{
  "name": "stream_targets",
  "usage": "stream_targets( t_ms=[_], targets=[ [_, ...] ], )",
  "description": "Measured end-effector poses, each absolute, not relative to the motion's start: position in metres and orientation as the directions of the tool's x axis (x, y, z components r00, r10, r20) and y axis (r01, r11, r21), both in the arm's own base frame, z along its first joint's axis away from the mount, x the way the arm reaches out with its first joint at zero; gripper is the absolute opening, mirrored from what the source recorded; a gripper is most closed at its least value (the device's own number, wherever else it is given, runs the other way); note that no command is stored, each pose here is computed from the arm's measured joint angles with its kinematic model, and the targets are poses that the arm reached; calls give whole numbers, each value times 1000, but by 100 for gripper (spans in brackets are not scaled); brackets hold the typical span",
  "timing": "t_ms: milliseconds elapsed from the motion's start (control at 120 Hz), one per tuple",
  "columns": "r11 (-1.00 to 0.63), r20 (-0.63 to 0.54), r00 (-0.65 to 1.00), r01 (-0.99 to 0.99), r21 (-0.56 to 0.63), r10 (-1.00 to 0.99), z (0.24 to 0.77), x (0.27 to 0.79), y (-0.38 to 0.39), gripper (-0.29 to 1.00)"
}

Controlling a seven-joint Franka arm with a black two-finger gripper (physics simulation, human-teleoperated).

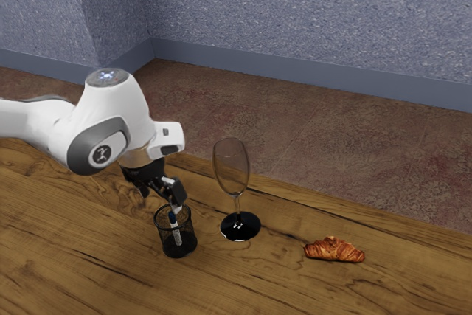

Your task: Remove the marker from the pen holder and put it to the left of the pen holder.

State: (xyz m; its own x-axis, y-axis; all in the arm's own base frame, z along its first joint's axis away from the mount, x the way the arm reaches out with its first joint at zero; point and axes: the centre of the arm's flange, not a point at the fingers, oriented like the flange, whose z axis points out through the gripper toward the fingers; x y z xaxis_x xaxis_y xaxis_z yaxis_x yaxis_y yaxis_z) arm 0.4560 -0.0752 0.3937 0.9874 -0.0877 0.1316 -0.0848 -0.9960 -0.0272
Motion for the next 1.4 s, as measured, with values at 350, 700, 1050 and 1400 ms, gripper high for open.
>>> stream_targets(
  t_ms=[350, 700, 1050, 1400],
  targets=[
    [-991, 120, 984, -133, -20, -134, 361, 445, -99, 70],
    [-992, 123, 984, -129, -9, -129, 358, 461, -100, 59],
    [-992, 113, 986, -125, -11, -125, 357, 458, -98, 21],
    [-996, 124, 988, -85, -25, -87, 383, 465, -77, -4]
  ],
)
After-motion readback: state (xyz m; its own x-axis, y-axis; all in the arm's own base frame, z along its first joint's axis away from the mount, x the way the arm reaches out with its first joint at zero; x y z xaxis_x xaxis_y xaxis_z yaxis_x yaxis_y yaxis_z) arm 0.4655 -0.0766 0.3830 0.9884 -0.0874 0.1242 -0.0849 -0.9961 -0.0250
